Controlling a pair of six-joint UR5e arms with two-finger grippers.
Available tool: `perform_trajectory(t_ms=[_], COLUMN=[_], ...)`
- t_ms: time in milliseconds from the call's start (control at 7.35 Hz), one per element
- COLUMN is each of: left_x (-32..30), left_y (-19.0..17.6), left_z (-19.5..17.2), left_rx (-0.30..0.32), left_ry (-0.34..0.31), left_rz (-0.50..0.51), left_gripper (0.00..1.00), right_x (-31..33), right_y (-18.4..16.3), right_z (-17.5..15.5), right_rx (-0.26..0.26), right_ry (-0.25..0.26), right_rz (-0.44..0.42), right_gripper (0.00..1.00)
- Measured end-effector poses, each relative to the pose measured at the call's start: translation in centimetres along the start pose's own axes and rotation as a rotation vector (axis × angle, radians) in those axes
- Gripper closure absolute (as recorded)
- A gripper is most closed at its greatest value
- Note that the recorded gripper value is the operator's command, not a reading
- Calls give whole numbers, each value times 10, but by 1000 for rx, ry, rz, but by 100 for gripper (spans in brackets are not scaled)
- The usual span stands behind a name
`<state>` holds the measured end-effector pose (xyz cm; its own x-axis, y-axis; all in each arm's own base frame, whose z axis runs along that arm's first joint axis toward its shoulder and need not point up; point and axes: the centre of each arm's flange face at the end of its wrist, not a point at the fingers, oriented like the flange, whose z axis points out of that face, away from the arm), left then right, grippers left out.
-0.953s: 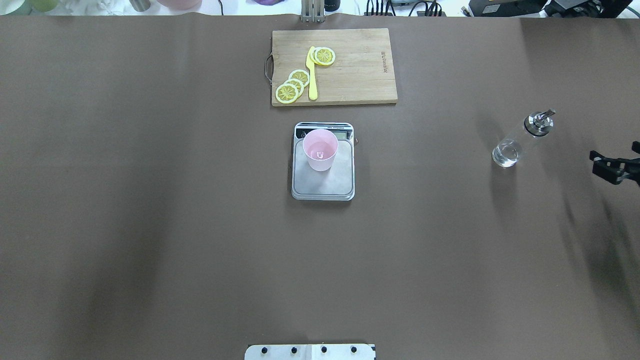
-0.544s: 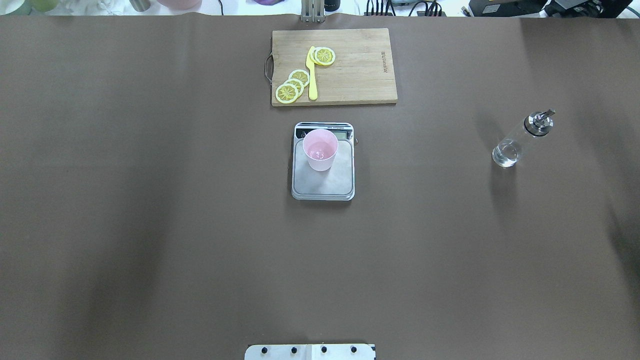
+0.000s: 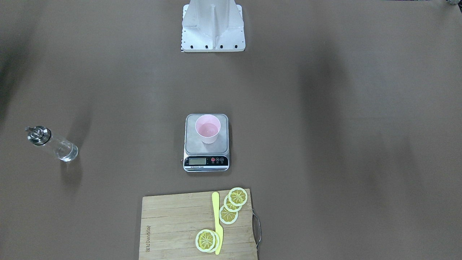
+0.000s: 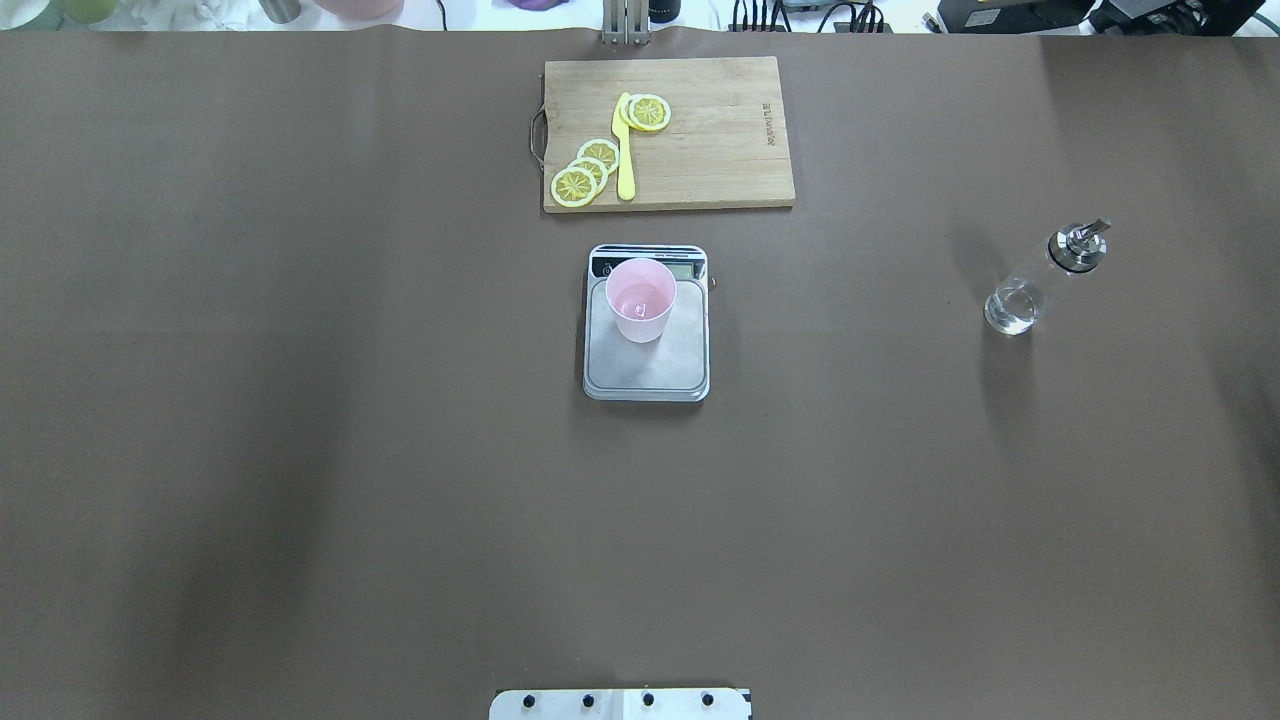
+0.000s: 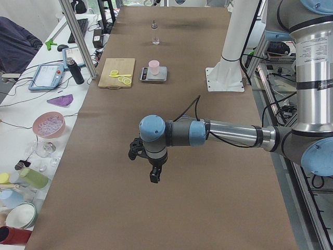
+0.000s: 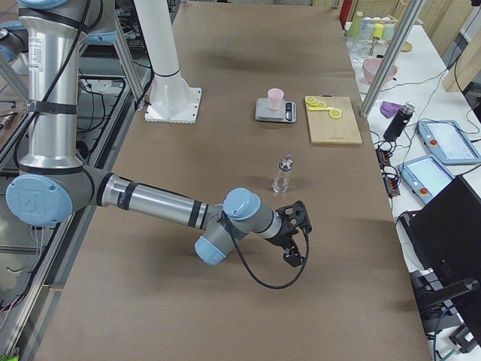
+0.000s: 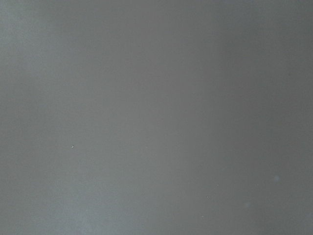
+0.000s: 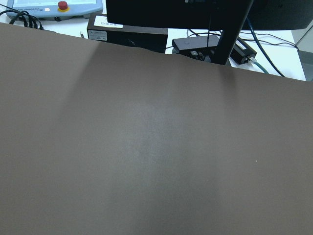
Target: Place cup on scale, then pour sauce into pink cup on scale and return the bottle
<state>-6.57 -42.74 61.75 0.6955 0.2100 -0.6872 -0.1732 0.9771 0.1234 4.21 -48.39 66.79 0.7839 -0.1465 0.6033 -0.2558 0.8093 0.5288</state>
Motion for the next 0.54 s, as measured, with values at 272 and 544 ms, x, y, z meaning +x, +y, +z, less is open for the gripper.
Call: perform_trajectory(t_ms=[272, 544], left_x=[-2, -2], left_y=[-1, -2], left_z=[1, 1], left_rx=[-3, -3], left_ry=[0, 0], left_rz=[-3, -3], left_gripper=[2, 2], right_x=[2, -6], right_y=[-21, -70], right_z=[13, 11], right_rx=[-165, -366], right_ry=[20, 54], right_rz=[-25, -90], right_gripper=[0, 0])
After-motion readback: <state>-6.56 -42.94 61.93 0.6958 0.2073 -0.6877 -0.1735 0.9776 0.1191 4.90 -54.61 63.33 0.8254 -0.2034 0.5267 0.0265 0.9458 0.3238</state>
